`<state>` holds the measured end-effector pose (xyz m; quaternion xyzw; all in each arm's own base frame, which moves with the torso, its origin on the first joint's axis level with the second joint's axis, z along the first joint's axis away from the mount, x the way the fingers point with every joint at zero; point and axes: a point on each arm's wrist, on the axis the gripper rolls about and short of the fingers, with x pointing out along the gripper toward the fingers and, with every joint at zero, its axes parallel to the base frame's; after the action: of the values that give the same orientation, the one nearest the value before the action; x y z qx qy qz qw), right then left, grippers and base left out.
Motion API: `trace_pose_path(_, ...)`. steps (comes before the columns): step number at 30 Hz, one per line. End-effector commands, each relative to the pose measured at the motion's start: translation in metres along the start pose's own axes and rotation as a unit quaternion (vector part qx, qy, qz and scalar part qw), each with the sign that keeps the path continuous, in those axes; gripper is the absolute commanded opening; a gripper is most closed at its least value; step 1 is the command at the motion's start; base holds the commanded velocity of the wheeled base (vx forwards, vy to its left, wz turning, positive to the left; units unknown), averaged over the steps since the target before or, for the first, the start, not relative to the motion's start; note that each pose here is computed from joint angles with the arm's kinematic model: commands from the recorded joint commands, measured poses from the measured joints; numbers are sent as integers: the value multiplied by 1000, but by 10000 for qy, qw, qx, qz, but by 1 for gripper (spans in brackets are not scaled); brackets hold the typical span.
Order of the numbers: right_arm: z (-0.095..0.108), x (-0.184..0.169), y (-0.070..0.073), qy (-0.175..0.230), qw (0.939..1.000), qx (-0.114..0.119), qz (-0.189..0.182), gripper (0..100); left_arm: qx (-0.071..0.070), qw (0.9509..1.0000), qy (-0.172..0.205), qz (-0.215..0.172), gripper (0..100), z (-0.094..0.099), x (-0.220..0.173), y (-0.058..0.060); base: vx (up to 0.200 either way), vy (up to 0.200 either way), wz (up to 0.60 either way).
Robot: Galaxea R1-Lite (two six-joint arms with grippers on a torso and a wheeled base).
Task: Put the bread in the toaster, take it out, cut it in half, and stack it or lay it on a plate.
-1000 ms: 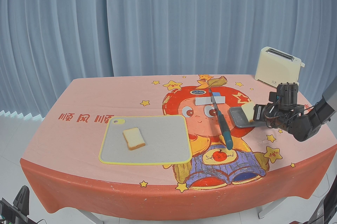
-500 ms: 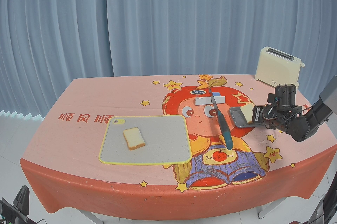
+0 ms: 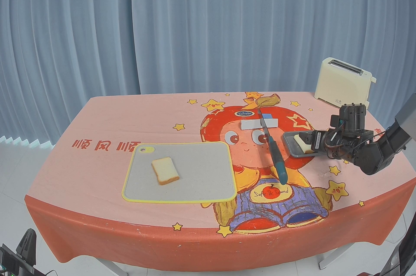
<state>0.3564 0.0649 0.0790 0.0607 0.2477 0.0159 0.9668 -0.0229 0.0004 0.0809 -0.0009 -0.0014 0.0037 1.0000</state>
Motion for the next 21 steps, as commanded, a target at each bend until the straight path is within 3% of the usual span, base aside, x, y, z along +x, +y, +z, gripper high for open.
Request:
trace_pose_path(1,3,-4,3,-62,10000,-16,12,100,2,10000,68,1,0,-5,1,0,0,0,0)
trace_pose_path(9,15,-18,7,-303,9995,-16,64,100,2,10000,68,1,0,-5,1,0,0,0,0)
trace_pose_path(17,43,-78,23,-956,9944,-39,457,100,2,10000,68,1,0,-5,1,0,0,0,0)
trace_pose_path(21,46,-101,33,-1099,9916,-102,667,100,2,10000,68,1,0,-5,1,0,0,0,0)
